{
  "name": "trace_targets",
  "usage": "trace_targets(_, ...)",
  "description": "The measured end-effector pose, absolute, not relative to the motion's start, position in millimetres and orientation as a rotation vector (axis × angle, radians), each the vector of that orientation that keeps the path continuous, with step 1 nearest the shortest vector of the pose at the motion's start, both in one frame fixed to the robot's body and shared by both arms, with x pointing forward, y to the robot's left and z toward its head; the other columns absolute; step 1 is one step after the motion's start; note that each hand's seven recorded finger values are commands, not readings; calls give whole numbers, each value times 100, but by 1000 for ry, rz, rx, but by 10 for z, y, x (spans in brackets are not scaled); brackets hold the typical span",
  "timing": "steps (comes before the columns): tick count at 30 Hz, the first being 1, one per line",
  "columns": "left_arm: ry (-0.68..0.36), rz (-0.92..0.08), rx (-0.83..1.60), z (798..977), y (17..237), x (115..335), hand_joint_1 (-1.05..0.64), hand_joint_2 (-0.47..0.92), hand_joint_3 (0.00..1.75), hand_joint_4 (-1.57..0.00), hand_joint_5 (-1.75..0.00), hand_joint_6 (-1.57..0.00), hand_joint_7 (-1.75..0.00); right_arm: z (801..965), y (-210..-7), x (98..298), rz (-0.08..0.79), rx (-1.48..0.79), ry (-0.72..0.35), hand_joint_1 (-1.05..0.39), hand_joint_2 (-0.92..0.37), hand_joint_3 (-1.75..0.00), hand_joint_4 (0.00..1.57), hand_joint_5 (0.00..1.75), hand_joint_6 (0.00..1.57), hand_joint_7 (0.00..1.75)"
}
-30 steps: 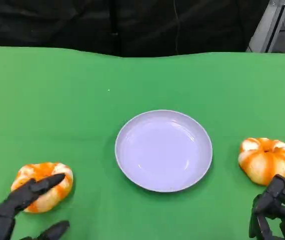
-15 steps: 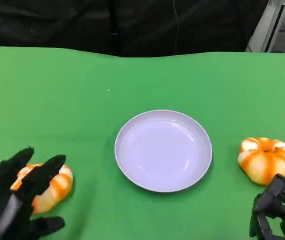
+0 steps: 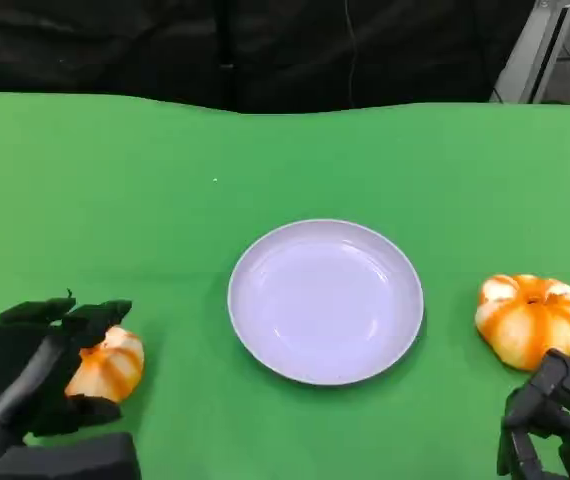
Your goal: Grasp the bread from the table and place it into the plate.
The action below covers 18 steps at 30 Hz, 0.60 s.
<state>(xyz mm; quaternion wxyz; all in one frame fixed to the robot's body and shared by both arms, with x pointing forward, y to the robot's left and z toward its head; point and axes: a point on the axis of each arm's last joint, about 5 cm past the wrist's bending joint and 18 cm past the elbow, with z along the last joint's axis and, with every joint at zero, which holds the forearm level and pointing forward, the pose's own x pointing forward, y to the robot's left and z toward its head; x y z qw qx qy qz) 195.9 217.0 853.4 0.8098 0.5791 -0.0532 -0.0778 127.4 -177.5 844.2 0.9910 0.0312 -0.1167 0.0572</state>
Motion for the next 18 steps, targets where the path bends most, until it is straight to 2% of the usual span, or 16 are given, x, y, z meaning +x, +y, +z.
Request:
trace_targets(6, -45, -172, 1238, 8440, 2149, 2017, -75, 92, 1, -46, -1, -51, 0, 8447, -1771, 1289, 114, 64, -239, -14, -51, -128, 87, 175, 77, 158)
trace_targets(18, 2, -164, 1268, 8380, 2120, 2000, -74, 92, 1, -45, 0, -52, 0, 8449, -1770, 1294, 112, 63, -241, -16, -49, -129, 88, 175, 78, 160)
